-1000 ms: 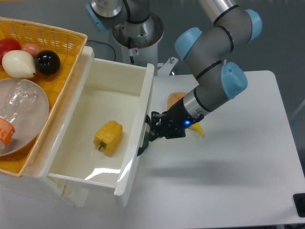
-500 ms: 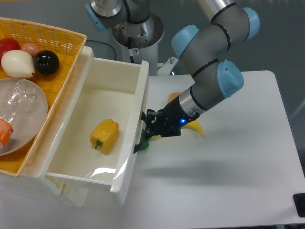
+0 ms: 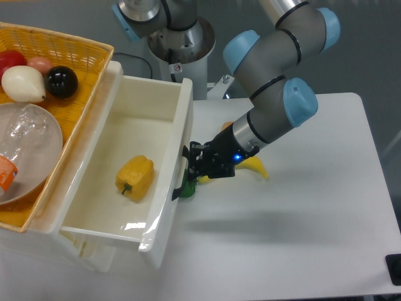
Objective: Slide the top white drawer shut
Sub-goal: 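Push the drawer front with the gripper, sliding the drawer inward, then keep pushing the drawer front until it sits flush with the cabinet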
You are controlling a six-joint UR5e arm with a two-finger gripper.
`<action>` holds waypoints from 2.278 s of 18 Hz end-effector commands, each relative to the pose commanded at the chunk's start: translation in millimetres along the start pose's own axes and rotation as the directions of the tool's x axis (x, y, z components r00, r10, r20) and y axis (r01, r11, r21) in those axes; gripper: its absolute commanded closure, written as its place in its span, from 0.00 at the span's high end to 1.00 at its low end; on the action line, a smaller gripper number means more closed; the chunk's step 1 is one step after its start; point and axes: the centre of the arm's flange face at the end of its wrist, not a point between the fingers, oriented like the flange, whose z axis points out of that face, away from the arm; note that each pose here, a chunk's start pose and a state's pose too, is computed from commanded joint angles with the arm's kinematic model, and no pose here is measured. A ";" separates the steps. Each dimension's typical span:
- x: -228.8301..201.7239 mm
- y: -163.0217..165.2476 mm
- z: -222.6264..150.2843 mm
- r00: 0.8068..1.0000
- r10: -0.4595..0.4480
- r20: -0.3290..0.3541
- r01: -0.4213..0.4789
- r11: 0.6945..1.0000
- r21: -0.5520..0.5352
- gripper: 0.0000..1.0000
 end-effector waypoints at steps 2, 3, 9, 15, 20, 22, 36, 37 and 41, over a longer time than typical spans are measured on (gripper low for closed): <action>5.3 -1.5 4.1 1.000 0.008 -0.002 -0.008 1.000 -0.007 0.00; 5.9 -1.7 4.7 1.000 0.009 -0.003 -0.009 1.000 -0.008 0.00; 14.9 -2.5 11.7 1.000 0.007 -0.006 -0.007 1.000 -0.018 0.00; 28.9 1.4 21.4 1.000 0.020 -0.016 -0.020 0.999 -0.027 0.00; 42.0 3.0 27.8 0.999 0.034 -0.023 -0.035 0.999 -0.034 0.00; 44.8 3.4 31.5 0.999 0.035 -0.030 -0.036 0.999 -0.037 0.00; 49.6 1.0 44.1 0.999 0.033 -0.034 -0.035 0.998 -0.051 0.00; 48.9 1.0 44.7 0.999 0.032 -0.035 -0.034 0.998 -0.052 0.00; 50.1 0.2 49.6 0.999 0.034 -0.039 -0.036 0.998 -0.060 0.00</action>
